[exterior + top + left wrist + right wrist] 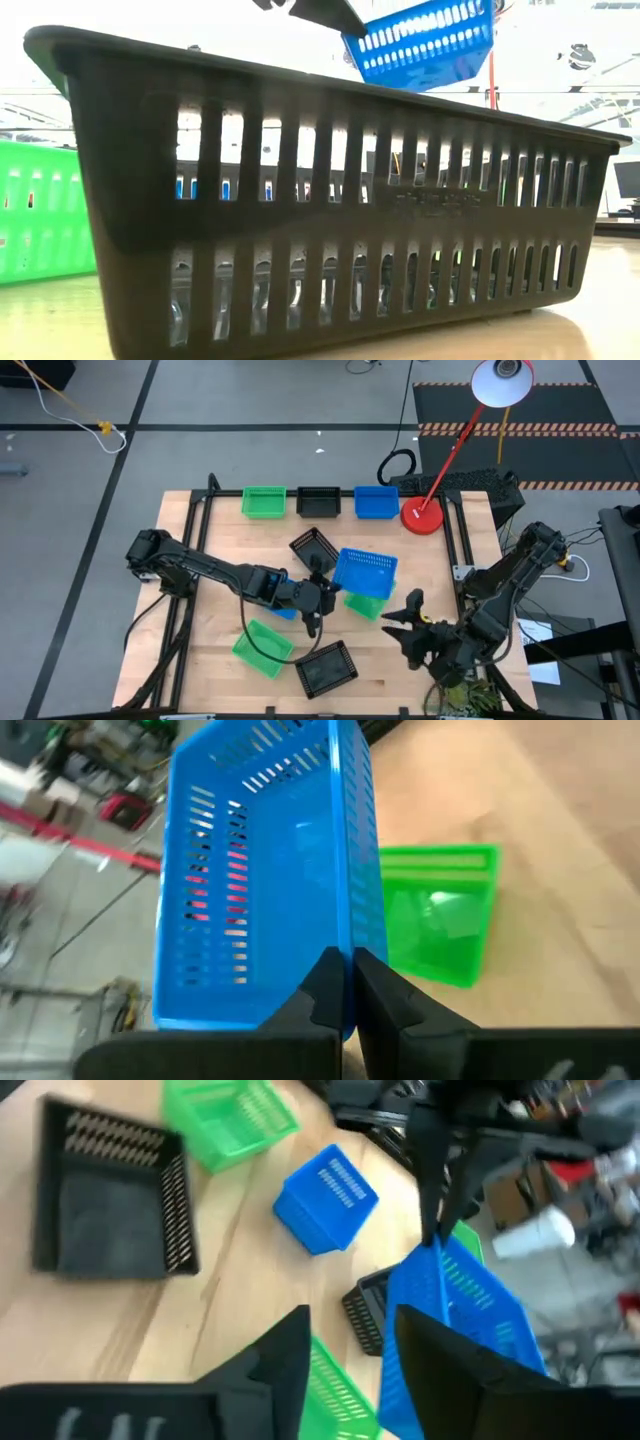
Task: Stack baskets by color
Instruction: Stack the bottom blue bin on the top blue bin
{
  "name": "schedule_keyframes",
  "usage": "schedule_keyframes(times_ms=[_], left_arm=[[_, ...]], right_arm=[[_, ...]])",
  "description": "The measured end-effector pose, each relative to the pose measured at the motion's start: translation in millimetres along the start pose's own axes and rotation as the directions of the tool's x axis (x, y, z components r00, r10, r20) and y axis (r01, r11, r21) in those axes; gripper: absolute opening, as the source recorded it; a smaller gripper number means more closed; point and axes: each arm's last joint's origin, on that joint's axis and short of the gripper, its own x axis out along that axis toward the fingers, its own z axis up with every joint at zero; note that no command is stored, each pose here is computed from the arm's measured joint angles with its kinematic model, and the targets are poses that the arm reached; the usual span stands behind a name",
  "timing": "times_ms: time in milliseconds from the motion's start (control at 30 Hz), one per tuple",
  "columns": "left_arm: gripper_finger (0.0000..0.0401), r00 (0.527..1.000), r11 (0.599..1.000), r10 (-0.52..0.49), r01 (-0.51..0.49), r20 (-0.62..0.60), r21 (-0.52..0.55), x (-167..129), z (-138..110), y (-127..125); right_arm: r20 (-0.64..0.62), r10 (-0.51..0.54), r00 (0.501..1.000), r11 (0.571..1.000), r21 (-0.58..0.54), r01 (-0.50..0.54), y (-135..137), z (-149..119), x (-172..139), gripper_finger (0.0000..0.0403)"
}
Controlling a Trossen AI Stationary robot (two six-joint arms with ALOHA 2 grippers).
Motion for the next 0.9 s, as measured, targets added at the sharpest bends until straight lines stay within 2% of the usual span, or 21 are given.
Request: schedule_keyframes(times_ms=[133,200,300,533,900], left_arm=[[0.0011,0.997,0.997,0.069,-0.070,-0.041,-0.028,2,-3,5],[0.0012,0.994,0.994,0.098,-0.100,-0.057,-0.039,2,-4,7],[0.0007,0.990,0.991,0.119,-0.122,-0.070,-0.046,3,-4,7],[0.0015,0.983,0.988,0.129,-0.138,-0.128,-0.064,4,-10,6],[0.0015,0.985,0.993,0.096,-0.105,-0.146,-0.052,2,-11,-1]], right_arm=[[0.011,-0.102,0.995,0.974,0.203,0.098,-19,9,19,0.0164],[0.001,-0.107,0.994,0.957,0.271,0.102,-29,12,32,0.0165],[-0.076,-0.096,0.992,0.960,0.256,0.113,-34,8,58,0.0161],[-0.179,-0.197,0.964,0.951,0.204,0.232,-43,2,95,0.0140],[-0.211,-0.136,0.968,0.964,0.196,0.178,-47,-2,104,0.0089]])
